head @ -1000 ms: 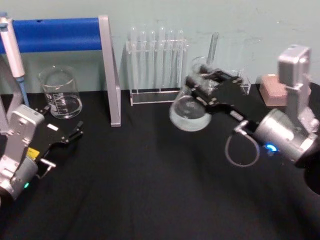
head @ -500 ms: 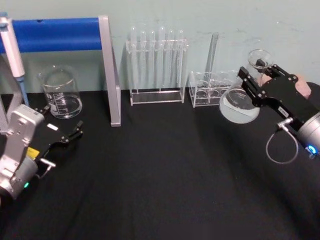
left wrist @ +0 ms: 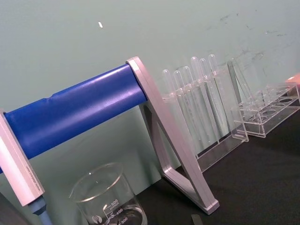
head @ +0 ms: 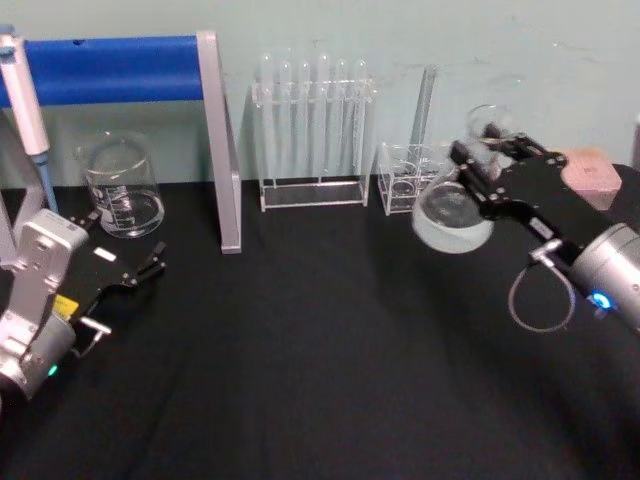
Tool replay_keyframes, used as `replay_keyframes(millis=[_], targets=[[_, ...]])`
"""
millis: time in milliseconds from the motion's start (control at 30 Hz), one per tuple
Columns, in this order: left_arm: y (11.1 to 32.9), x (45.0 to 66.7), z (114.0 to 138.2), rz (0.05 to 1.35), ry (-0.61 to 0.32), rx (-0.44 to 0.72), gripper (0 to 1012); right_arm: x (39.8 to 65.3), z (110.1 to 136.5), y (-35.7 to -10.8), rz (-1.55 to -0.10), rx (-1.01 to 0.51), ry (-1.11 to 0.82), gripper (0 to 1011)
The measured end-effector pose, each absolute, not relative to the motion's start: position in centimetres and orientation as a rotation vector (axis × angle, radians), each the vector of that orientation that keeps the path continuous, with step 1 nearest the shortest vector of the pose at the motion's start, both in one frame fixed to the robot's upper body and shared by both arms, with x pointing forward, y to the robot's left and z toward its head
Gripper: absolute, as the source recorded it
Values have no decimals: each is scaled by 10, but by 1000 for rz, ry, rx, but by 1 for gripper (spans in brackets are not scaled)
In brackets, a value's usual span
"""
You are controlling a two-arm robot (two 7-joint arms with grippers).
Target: Grasp the erlenmeyer flask with one hand, shake it three times, then place it back.
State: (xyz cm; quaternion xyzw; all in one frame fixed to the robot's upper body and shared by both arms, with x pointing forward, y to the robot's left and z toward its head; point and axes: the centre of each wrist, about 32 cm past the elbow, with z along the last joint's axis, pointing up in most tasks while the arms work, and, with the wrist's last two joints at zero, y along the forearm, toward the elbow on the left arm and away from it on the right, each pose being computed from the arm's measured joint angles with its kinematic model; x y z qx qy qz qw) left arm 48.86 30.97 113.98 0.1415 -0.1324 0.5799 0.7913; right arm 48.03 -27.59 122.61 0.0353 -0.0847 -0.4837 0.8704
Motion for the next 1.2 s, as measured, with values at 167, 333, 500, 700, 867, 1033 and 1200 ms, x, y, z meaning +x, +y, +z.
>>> replay_keyframes(millis=[167,333,500,700,867,1033,1200], targets=[[310,489,1140,1248,-285,304,1001,489,1225,-257,-904,71,-162,450],[310,489,1140,1248,-285,304,1001,496,1223,-237,-795,69,-146,450],[310,489,1140,1248,-285,304,1001,505,1221,-216,-683,67,-128,450],[310,489,1140,1248,-285,305,1001,510,1220,-204,-623,67,-120,450],[310,489,1140,1248,-285,304,1001,514,1221,-197,-594,68,-119,450],[310,489,1140,1248,-285,304,1001,515,1222,-194,-583,70,-120,450],[310,489,1140,1248,-285,304,1001,517,1221,-194,-581,67,-117,450]])
